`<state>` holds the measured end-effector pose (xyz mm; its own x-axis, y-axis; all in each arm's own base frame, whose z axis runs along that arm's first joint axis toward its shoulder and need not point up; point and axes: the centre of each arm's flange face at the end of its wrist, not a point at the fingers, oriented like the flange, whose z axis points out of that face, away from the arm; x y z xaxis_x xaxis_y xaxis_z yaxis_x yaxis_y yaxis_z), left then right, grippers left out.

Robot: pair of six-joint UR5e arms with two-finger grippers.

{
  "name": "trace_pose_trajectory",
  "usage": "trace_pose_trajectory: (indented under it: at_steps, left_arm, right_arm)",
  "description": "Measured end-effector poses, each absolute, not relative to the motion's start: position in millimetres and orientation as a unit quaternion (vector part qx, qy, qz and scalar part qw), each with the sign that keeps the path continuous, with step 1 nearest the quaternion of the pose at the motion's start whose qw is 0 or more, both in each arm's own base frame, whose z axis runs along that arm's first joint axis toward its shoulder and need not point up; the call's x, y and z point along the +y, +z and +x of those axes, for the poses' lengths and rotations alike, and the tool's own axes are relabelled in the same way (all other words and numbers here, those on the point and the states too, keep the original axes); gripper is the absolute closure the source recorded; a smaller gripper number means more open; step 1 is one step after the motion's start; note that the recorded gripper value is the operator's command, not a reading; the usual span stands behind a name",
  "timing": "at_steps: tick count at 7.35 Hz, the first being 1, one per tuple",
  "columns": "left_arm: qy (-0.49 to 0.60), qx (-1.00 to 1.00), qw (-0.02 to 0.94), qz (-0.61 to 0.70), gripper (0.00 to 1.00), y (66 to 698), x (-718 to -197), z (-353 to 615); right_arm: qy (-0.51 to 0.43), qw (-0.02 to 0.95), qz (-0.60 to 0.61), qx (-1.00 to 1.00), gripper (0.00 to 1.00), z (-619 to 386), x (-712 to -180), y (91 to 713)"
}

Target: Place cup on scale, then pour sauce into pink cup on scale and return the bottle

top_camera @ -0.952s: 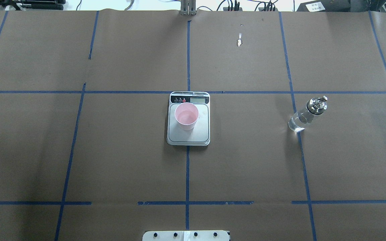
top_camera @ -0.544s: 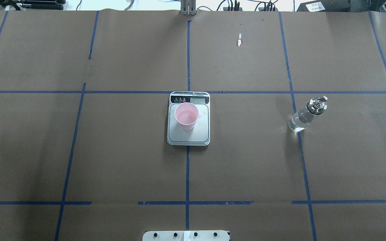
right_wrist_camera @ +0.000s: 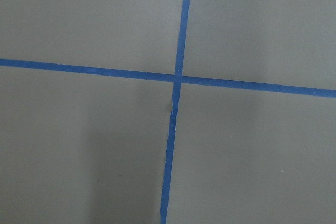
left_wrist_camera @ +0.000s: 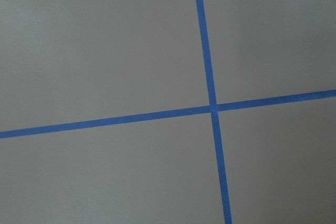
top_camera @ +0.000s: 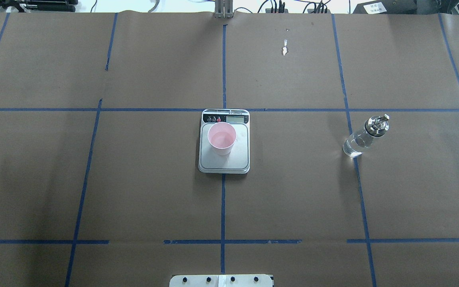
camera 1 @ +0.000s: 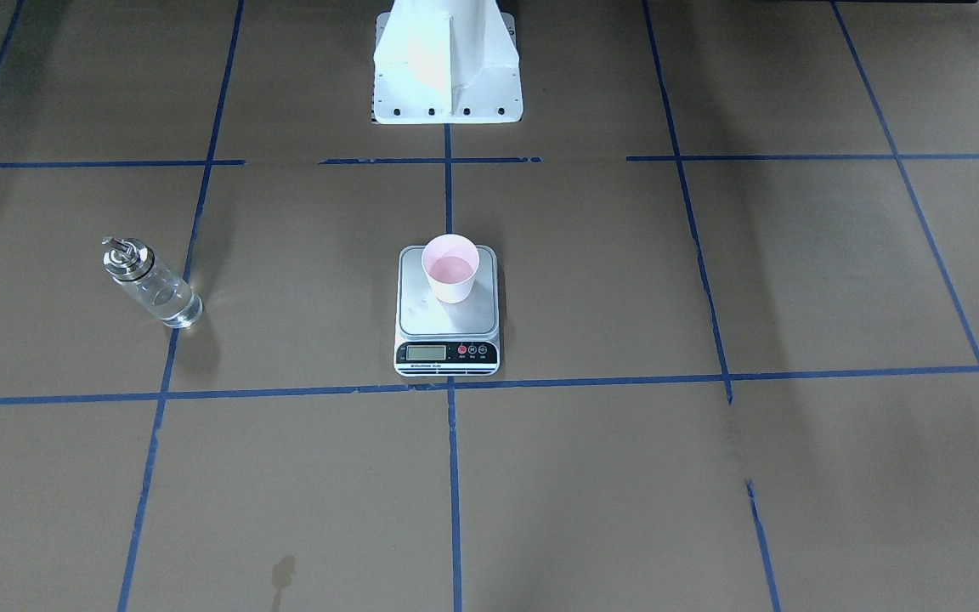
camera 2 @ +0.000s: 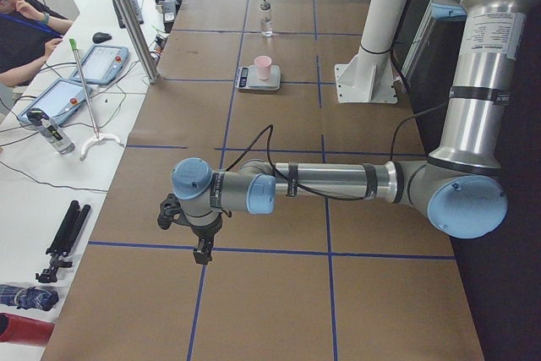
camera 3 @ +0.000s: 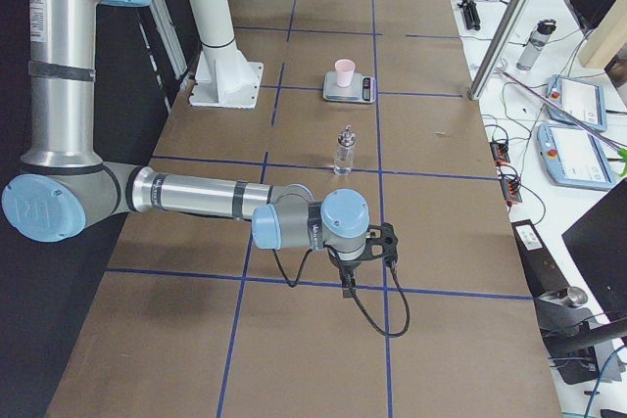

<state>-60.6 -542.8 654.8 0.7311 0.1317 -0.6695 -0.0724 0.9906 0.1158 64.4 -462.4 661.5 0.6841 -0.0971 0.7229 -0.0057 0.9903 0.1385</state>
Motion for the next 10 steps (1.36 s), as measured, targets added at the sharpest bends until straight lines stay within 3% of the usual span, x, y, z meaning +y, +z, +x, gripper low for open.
trace_pose_trajectory:
  at_steps: [5,10]
  left_arm:
    - [0.053,0.364,0.929,0.040,0.00,655.2,-542.4,-60.3]
    - [0.053,0.365,0.929,0.040,0.00,654.2,-541.8,-60.3]
  right_arm:
    - [-0.024,0.915,0.065,-0.398,0.00,63.1,-465.0,661.3]
    - [0.054,0.913,0.033,-0.403,0.00,63.0,-464.6,658.3]
